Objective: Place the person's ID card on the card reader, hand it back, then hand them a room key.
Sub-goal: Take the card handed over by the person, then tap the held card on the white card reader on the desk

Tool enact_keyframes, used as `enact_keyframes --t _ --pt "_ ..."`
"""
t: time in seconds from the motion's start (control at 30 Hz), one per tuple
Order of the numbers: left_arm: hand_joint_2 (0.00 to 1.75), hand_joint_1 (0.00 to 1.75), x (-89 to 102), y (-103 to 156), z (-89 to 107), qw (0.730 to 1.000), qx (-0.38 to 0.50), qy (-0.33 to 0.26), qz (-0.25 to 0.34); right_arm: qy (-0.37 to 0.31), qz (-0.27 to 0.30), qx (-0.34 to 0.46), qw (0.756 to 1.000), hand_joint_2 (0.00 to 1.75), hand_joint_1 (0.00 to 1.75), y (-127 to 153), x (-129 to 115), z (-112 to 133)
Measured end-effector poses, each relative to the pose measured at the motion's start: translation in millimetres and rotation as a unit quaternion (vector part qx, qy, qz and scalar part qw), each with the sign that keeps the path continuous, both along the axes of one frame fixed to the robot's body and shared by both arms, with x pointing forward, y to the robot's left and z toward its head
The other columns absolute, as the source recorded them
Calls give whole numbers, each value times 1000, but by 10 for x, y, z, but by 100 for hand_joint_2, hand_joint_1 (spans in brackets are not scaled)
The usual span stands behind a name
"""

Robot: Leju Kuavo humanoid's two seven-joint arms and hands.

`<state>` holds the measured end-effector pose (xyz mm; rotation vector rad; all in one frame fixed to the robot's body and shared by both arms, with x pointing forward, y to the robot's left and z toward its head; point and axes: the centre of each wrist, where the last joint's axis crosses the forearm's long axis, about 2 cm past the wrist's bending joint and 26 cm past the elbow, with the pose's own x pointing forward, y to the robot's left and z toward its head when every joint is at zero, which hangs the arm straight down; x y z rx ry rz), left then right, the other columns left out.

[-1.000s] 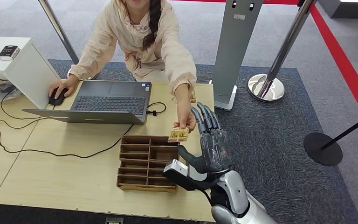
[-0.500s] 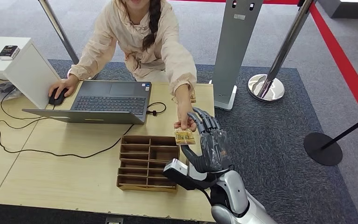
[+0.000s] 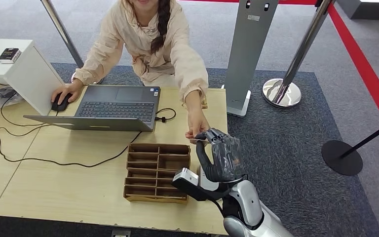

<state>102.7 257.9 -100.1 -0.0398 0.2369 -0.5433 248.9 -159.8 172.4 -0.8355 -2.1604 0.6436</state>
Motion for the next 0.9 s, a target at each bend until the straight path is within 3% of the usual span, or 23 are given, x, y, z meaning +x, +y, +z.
enact_keyframes --t 0.5,0.9 --pt "175 0 3 1 1 1000 0 -1 -2 -9 -2 2 1000 175 175 15 25 40" --pt "175 0 11 0 2 1000 -1 -5 -8 -34 -42 2 999 175 175 -66 251 344"
